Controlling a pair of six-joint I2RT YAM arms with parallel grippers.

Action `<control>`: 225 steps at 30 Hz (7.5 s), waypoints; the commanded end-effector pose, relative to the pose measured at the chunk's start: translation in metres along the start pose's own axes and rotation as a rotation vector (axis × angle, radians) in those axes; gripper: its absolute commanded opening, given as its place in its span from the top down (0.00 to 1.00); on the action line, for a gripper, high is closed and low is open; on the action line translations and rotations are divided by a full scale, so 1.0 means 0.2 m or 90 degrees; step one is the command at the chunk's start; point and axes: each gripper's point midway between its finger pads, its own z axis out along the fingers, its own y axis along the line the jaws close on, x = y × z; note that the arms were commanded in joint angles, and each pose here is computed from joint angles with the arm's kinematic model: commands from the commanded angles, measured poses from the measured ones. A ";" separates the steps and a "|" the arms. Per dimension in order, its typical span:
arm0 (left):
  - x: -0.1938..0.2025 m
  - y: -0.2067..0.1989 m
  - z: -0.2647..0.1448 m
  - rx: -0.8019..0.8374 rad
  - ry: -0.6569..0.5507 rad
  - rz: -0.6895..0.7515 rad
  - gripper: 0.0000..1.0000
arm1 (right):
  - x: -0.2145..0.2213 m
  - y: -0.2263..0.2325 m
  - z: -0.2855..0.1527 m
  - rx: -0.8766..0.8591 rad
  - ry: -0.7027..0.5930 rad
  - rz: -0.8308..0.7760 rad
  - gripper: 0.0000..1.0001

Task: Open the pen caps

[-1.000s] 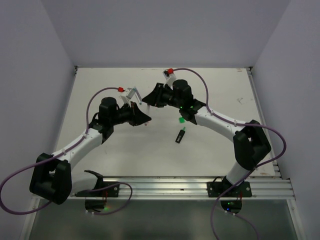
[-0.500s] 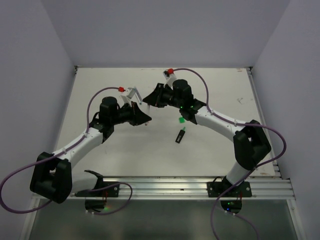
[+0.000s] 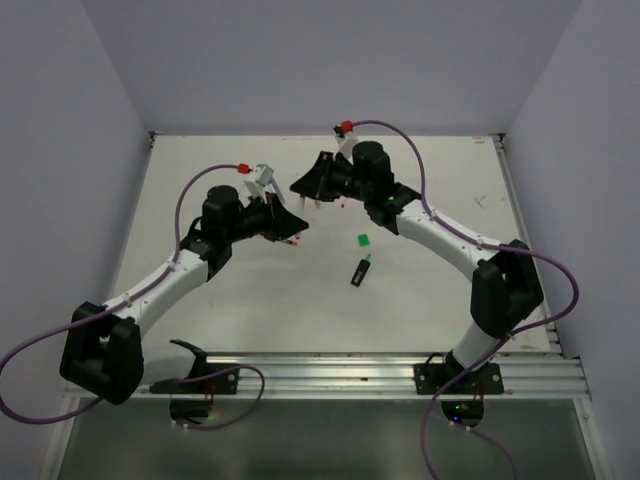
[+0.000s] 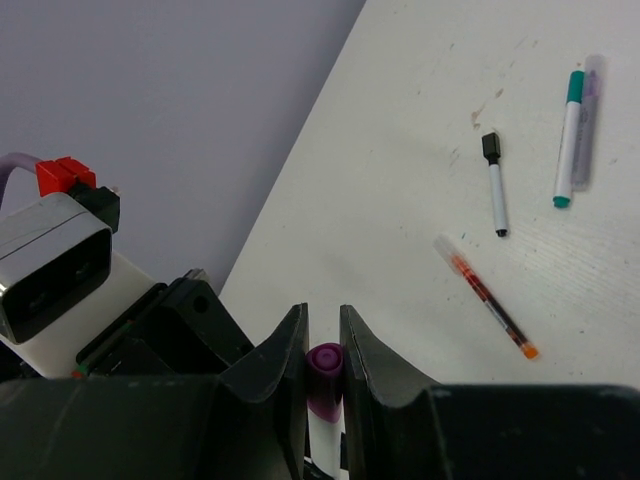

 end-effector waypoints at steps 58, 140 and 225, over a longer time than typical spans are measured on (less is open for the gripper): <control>0.41 0.09 0.19 -0.106 0.205 -0.030 1.00 | 0.12 -1.30 -0.69 0.556 0.054 0.054 1.00; 0.70 -0.22 0.81 -0.129 0.232 0.007 1.00 | -0.13 -0.99 -1.20 0.665 -0.191 0.081 0.07; 0.33 1.12 0.05 -0.783 0.045 -0.288 0.55 | -0.02 -0.84 -0.85 0.398 -0.016 -0.013 0.10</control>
